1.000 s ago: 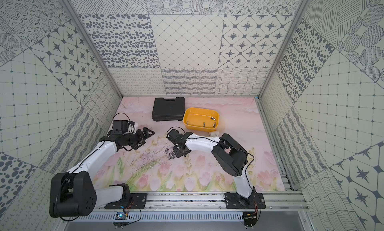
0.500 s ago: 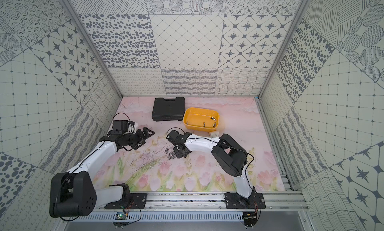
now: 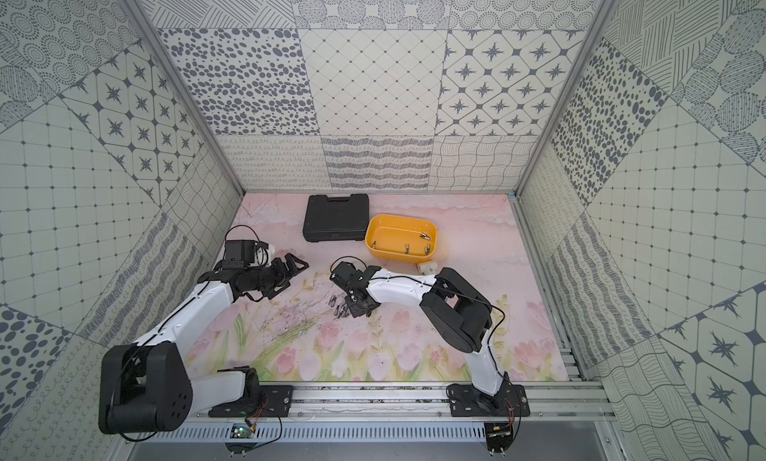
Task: Put the bit on the desktop into the storage box
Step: Pick up the screwdriver bit from the center of the board.
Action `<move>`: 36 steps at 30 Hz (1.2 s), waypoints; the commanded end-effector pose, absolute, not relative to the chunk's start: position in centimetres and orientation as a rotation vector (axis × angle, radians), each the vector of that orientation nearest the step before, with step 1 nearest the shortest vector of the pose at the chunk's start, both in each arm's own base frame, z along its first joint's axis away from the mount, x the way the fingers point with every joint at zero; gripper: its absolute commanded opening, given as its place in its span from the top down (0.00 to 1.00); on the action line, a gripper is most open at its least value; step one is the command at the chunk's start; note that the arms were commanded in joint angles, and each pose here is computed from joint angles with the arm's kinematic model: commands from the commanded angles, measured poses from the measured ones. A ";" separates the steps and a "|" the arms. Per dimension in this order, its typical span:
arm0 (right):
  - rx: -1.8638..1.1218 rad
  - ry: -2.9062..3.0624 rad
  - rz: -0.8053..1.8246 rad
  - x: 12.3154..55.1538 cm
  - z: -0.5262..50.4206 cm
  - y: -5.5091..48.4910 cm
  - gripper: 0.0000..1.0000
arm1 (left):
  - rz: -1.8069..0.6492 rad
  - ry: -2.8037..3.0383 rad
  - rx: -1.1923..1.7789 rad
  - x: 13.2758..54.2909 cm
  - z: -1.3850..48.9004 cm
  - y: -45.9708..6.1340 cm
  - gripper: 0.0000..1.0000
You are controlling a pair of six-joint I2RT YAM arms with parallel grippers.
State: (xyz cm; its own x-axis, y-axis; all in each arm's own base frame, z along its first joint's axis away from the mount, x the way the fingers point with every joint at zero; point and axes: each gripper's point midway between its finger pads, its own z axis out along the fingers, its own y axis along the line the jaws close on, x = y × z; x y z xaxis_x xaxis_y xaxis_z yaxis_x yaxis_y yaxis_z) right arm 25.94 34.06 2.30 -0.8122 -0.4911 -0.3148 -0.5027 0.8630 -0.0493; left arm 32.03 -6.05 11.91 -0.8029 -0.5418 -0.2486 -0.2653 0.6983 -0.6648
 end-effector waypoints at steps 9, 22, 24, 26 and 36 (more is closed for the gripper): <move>-0.760 2.732 -0.033 25.8 1.9 33.0 0.84 | -0.914 2.472 -0.593 32.1 12.0 -6.5 0.01; -0.704 2.682 0.002 27.1 4.6 32.9 0.86 | -0.915 2.470 -0.590 32.1 12.1 -6.5 0.01; -0.692 2.674 0.012 27.4 5.1 32.8 0.86 | -0.916 2.472 -0.591 32.1 12.0 -6.5 0.01; -0.686 2.660 0.023 27.9 5.8 32.7 0.87 | -0.917 2.471 -0.591 32.1 12.1 -6.5 0.01; -0.630 2.596 0.056 31.4 9.3 31.6 0.87 | -0.915 2.473 -0.591 32.0 12.1 -6.5 0.01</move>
